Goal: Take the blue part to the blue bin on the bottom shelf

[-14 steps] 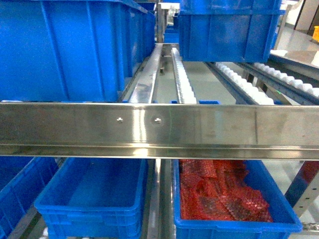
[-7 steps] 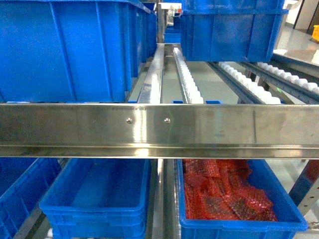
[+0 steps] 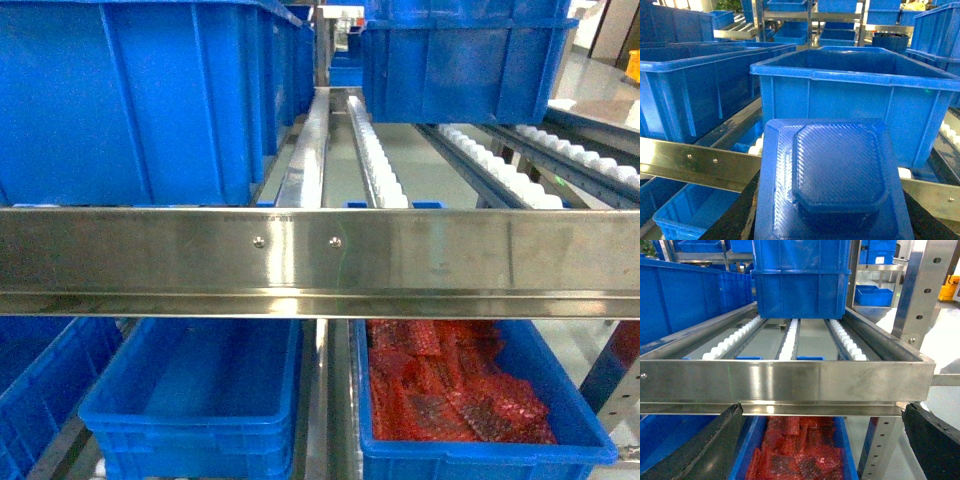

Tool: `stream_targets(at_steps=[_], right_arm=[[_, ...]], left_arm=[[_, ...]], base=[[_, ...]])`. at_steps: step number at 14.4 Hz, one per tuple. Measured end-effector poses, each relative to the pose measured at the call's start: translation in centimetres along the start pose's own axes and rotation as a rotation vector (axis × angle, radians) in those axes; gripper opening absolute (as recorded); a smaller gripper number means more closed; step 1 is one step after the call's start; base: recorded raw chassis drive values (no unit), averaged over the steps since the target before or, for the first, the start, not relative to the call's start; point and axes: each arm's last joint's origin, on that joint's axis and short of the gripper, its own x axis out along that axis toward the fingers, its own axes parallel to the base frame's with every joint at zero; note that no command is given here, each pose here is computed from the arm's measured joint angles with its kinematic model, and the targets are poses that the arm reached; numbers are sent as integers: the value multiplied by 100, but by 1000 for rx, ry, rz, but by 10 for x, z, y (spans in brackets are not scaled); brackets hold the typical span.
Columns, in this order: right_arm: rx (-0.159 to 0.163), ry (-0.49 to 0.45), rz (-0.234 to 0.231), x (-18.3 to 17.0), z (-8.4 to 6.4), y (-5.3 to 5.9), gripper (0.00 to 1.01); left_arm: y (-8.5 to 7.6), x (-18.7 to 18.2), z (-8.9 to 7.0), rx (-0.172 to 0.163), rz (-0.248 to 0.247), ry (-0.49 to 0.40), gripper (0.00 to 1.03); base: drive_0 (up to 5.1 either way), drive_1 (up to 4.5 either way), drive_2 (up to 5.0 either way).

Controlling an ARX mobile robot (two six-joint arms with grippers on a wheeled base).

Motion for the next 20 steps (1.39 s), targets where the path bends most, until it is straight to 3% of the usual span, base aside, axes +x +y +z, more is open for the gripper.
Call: stream_targets(at_steps=[20], right_arm=[[1, 0, -3, 0, 0, 0, 98]], left_arm=[[0, 0, 0, -7, 0, 0, 43]], base=[[0, 0, 0]])
